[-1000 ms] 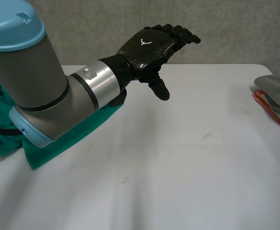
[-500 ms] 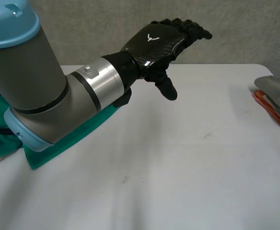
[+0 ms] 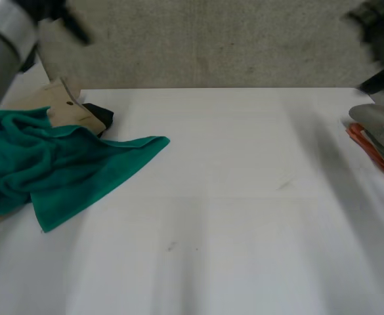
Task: Fold the laundry.
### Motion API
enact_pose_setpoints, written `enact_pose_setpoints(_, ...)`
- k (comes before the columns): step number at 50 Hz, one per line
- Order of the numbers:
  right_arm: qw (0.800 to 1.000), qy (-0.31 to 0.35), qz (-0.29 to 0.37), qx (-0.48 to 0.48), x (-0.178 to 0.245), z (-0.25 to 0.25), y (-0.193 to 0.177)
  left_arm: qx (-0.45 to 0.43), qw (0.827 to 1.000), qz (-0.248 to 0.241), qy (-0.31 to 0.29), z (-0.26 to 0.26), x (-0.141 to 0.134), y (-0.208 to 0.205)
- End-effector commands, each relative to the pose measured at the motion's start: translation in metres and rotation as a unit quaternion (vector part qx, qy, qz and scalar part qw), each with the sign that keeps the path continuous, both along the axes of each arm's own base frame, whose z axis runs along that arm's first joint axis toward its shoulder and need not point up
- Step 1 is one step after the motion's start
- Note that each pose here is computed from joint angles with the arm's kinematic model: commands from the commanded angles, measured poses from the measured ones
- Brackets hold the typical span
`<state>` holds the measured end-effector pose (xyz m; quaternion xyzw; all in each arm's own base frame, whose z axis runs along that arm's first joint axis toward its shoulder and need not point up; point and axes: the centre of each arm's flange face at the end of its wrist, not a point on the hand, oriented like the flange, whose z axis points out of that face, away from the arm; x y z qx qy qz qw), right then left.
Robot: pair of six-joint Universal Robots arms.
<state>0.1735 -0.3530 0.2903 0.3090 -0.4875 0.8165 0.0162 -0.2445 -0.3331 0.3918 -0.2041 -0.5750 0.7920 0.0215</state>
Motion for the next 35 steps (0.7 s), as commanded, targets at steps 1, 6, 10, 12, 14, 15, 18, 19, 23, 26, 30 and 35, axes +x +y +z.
enact_pose_setpoints(1,0.989,0.037,0.061,0.13,0.05,-0.057,0.053,0.095,0.97,0.117,-0.191,-0.098,0.061,-0.057)
enact_pose_setpoints(6,0.977,0.081,0.064,0.186,0.057,-0.096,0.066,0.171,0.95,0.138,-0.223,-0.162,0.094,-0.085)
enact_pose_setpoints(10,0.971,0.106,0.053,0.207,0.055,-0.116,0.07,0.206,0.945,0.115,-0.224,-0.217,0.104,-0.105)
enact_pose_setpoints(12,0.969,0.112,0.049,0.213,0.053,-0.121,0.073,0.206,0.947,0.097,-0.225,-0.244,0.107,-0.115)
enact_pose_setpoints(14,0.968,0.114,0.045,0.22,0.051,-0.125,0.074,0.198,0.95,0.089,-0.223,-0.255,0.111,-0.121)
enact_pose_setpoints(15,0.966,0.114,0.044,0.226,0.049,-0.128,0.076,0.192,0.952,0.088,-0.221,-0.259,0.114,-0.125)
enact_pose_setpoints(18,0.964,0.115,0.043,0.235,0.047,-0.132,0.079,0.166,0.959,0.089,-0.211,-0.258,0.116,-0.131)
enact_pose_setpoints(19,0.964,0.116,0.043,0.235,0.047,-0.133,0.08,0.144,0.963,0.093,-0.206,-0.25,0.115,-0.134)
enact_pose_setpoints(23,0.966,0.113,0.041,0.23,0.046,-0.128,0.082,0.079,0.976,0.091,-0.18,-0.2,0.1,-0.126)
enact_pose_setpoints(26,0.968,0.111,0.04,0.223,0.046,-0.123,0.083,0.048,0.984,0.076,-0.156,-0.163,0.083,-0.108)
enact_pose_setpoints(30,0.97,0.108,0.032,0.217,0.045,-0.118,0.082,0.01,0.99,0.048,-0.129,-0.116,0.058,-0.078)
enact_pose_setpoints(35,0.976,0.094,0.0,0.198,0.04,-0.103,0.076,-0.021,0.997,-0.029,-0.062,-0.063,0.013,-0.017)
